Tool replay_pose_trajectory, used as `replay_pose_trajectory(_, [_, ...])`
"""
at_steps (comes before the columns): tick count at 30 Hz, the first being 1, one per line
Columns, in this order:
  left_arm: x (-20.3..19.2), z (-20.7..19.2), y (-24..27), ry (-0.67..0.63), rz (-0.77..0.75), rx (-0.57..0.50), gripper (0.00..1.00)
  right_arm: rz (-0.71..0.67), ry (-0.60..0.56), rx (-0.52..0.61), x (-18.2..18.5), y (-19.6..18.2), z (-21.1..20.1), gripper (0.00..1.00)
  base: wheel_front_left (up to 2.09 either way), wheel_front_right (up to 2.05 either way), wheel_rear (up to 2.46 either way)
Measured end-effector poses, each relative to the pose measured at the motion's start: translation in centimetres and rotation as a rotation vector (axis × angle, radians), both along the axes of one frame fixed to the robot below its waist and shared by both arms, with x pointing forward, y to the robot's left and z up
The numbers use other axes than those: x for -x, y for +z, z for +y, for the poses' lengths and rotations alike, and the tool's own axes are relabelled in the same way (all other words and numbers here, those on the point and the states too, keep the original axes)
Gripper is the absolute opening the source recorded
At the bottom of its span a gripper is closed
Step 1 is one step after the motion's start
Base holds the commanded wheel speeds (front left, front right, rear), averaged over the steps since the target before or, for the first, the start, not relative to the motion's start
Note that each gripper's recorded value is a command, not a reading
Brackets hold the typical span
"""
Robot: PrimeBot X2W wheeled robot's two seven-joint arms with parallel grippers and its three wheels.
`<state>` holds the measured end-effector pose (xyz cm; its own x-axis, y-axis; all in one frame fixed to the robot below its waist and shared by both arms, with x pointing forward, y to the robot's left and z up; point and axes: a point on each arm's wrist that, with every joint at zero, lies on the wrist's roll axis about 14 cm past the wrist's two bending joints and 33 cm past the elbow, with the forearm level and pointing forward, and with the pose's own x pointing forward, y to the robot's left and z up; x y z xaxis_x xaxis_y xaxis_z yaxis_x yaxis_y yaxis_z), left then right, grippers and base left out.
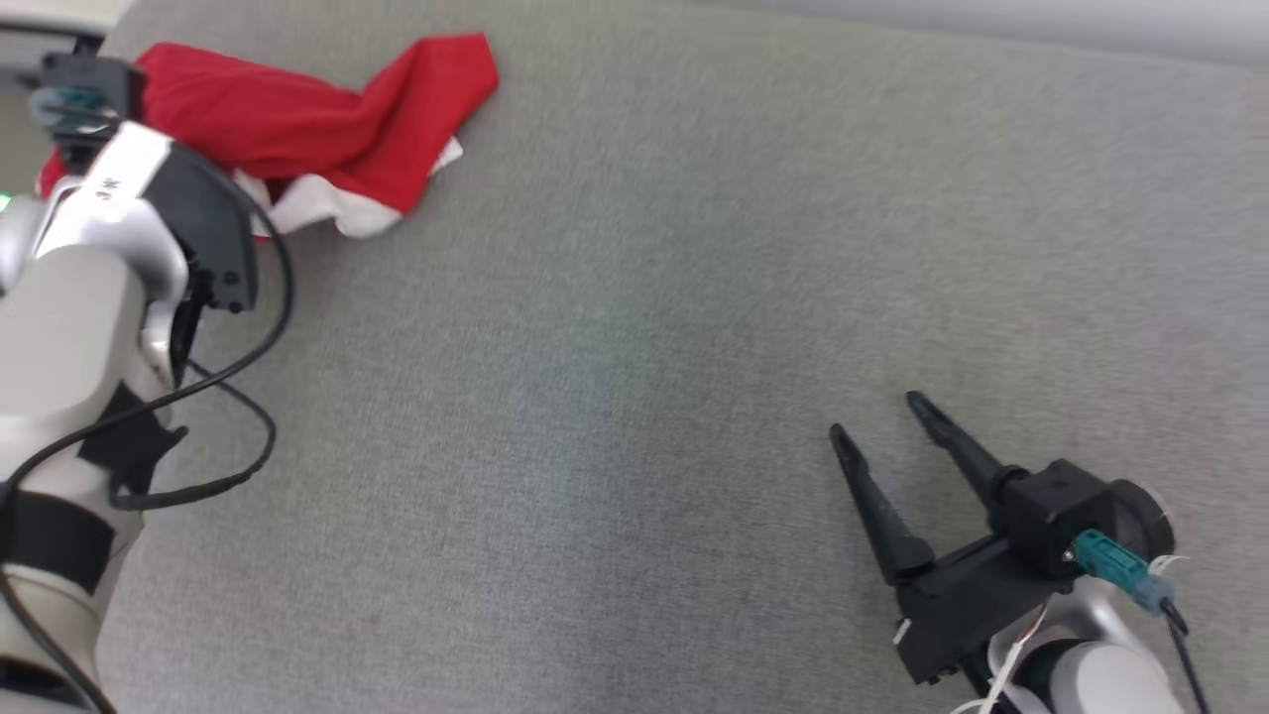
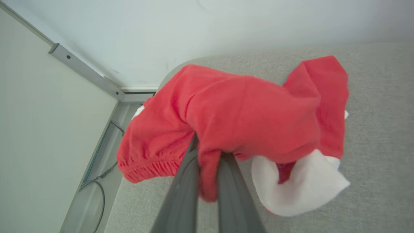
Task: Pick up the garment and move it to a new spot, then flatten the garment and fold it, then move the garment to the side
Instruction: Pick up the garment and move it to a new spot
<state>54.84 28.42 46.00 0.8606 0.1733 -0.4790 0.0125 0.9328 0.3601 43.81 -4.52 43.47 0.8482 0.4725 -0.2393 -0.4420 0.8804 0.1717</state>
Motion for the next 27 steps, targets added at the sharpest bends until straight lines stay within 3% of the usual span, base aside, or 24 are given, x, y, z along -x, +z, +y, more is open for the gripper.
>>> replay_pose_trajectory(5, [-1.7,-5.3,4.2,-0.147,-0.093,-0.002,0.0,-0.039,-0.049,-0.025,0.7,1.5,-1.0,1.0,0.0,0.0,0.0])
replay_pose_trajectory(14, [-1.5,-18.5,11.7,-0.46,-0.238,0.049,0.0,-0.098,-0.142,-0.043,2.8,3.7,-3.6,1.0,0.0,0.0,0.0])
replay_pose_trajectory(22, [3.1,-30.5,19.0,-0.762,-0.414,0.143,0.0,-0.152,-0.225,-0.04,4.5,5.8,-6.4,1.0,0.0,0.0,0.0])
replay_pose_trajectory(27, [6.6,-35.0,20.8,-0.879,-0.463,0.207,0.0,-0.175,-0.264,-0.047,5.2,6.7,-7.7,1.0,0.0,0.0,0.0])
